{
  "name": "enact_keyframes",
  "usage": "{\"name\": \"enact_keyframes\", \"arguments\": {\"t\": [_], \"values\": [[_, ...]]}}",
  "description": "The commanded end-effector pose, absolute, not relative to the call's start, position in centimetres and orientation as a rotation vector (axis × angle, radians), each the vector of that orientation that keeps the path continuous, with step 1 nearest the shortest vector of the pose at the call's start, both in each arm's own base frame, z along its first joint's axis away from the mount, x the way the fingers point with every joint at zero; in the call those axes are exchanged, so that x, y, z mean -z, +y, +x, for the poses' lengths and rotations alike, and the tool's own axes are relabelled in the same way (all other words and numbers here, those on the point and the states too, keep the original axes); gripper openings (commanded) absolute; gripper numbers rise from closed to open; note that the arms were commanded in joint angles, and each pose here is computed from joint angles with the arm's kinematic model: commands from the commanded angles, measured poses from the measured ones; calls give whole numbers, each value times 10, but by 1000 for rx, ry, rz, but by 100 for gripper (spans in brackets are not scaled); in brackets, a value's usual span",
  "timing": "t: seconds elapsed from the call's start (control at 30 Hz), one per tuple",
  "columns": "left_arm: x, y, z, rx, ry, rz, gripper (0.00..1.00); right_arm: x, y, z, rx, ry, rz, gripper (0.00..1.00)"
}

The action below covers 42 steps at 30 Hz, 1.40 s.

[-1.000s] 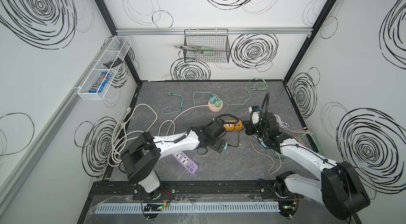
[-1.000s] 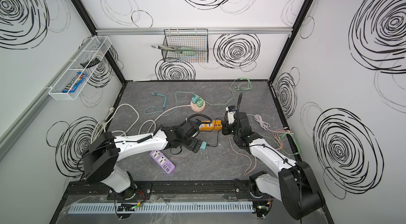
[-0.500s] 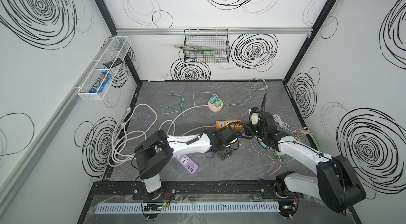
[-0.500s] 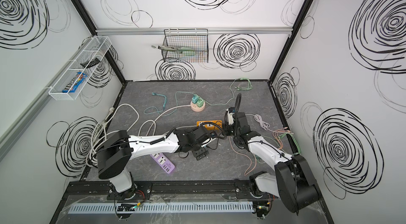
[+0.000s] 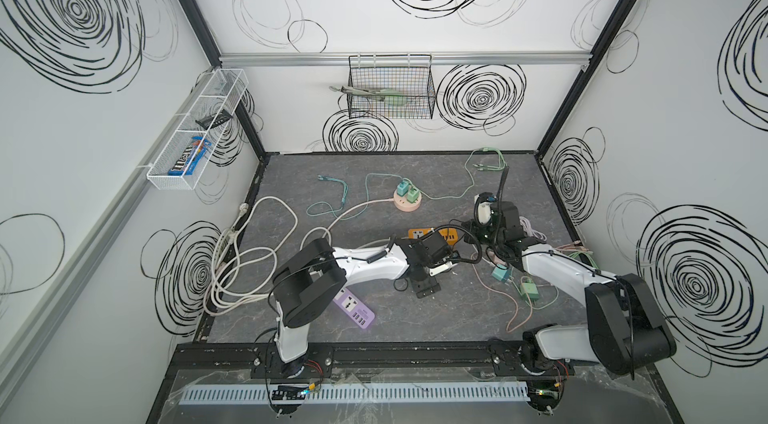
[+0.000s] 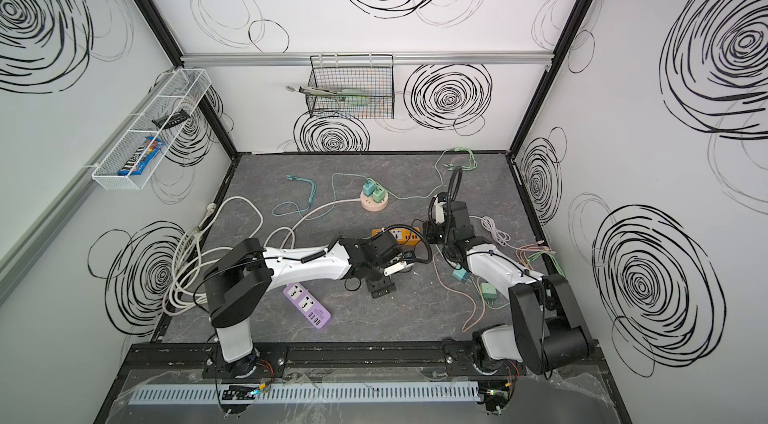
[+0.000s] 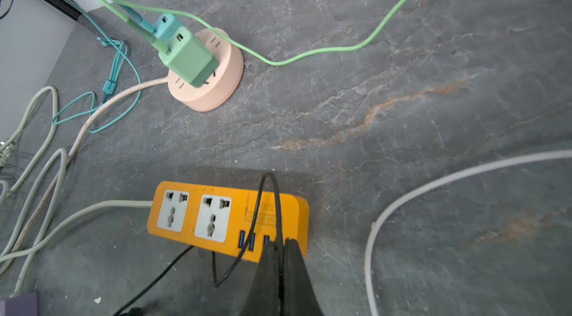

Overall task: Insert the plug
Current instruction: 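Lower the left gripper onto the teal adapter and grasp it, then lift the teal adapter with the left gripper toward the right gripper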

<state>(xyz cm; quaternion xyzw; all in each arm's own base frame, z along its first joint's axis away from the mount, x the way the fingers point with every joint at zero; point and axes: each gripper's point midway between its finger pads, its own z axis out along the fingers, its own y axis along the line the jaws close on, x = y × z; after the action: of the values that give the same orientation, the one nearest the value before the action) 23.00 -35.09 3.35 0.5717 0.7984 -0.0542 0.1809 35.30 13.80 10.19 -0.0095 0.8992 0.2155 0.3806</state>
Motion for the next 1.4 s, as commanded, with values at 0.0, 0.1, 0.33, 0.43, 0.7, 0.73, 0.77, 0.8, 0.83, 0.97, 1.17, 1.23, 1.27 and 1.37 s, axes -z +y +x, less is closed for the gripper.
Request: {"name": "enact_keyframes", "arguments": {"t": [0.0, 0.1, 0.33, 0.43, 0.7, 0.73, 0.77, 0.8, 0.83, 0.97, 1.17, 1.23, 1.27, 1.37], "values": [[-36, -357, 229, 211, 2241, 1663, 84, -120, 146, 368, -581, 2241, -61, 4], [-32, -352, 230, 196, 2254, 1672, 81, -118, 148, 370, -589, 2253, -69, 4], [-24, -350, 235, 166, 2268, 1665, 70, -119, 149, 368, -597, 2259, -74, 4], [-22, -351, 236, 167, 2271, 1662, 64, -119, 148, 366, -594, 2260, -72, 5], [-27, -351, 239, 199, 2268, 1623, 31, -127, 149, 359, -626, 2256, -85, 13], [-31, -352, 241, 213, 2261, 1608, 26, -129, 150, 357, -640, 2254, -90, 16], [-34, -352, 242, 223, 2256, 1594, 23, -132, 150, 355, -651, 2251, -89, 19], [-39, -352, 244, 239, 2251, 1579, 18, -134, 150, 352, -664, 2249, -89, 24], [-45, -352, 247, 254, 2242, 1560, 12, -138, 148, 351, -667, 2242, -78, 31], [-74, -353, 255, 349, 2197, 1470, 0, -153, 125, 347, -624, 2223, 44, 99], [-129, -355, 265, 519, 2076, 1344, 0, -188, 97, 336, -633, 2087, 150, 97], [-145, -354, 268, 561, 2046, 1305, 0, -203, 99, 328, -678, 2051, 88, 97], [-150, -354, 269, 581, 2036, 1289, 0, -209, 103, 325, -716, 2037, 45, 97], [-169, -353, 275, 624, 1992, 1244, 0, -221, 123, 315, -861, 2038, -73, 97]]}}
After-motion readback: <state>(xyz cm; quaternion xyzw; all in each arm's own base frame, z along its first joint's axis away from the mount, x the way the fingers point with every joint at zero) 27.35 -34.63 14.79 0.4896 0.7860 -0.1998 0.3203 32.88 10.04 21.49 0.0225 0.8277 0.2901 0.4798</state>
